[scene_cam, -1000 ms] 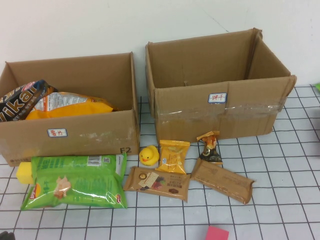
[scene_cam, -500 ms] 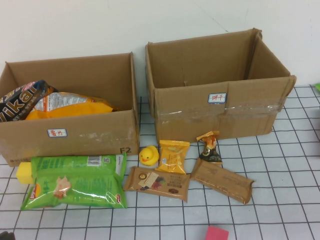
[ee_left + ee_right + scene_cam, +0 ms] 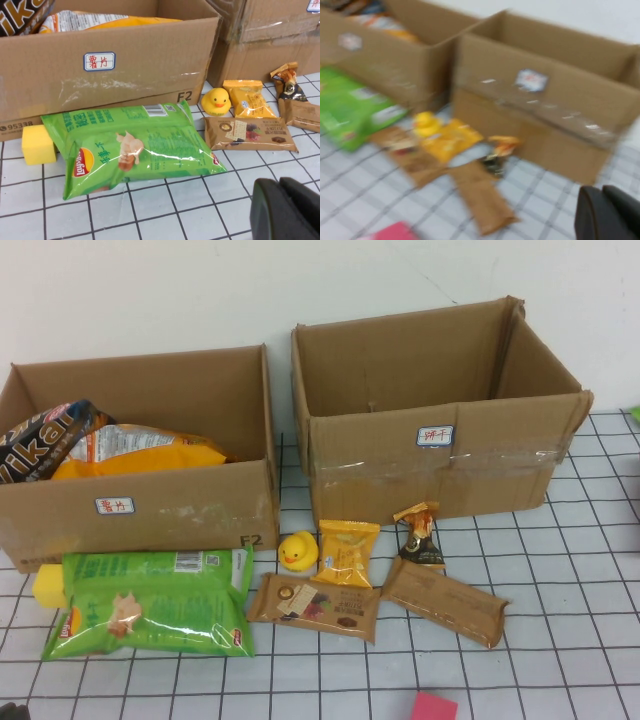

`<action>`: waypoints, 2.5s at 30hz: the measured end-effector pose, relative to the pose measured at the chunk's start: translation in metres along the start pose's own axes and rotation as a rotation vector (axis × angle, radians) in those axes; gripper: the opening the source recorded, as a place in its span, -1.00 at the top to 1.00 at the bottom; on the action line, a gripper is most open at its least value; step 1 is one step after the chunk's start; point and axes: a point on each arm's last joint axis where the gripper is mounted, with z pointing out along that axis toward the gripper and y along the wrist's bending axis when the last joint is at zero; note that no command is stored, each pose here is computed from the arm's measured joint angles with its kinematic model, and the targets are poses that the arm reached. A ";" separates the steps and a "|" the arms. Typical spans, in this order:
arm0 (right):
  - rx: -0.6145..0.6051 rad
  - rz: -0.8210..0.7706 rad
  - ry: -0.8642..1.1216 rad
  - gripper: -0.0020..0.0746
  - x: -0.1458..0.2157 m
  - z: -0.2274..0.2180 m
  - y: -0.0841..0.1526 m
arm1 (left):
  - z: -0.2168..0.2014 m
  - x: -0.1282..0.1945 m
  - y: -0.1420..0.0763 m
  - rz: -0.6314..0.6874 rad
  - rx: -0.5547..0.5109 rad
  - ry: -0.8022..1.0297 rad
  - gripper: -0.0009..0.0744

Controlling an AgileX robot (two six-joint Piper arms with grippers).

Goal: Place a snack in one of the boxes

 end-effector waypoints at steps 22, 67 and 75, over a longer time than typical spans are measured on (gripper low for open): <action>0.565 0.295 0.162 0.95 0.121 -0.008 -0.012 | 0.000 0.000 0.000 0.000 0.000 0.000 0.98; 0.576 0.387 0.156 0.95 0.122 -0.008 -0.012 | 0.026 0.064 0.045 0.056 -0.372 -0.278 0.98; 0.576 0.387 0.156 0.95 0.122 -0.008 -0.012 | 0.030 0.080 0.045 0.116 -0.357 -0.092 0.98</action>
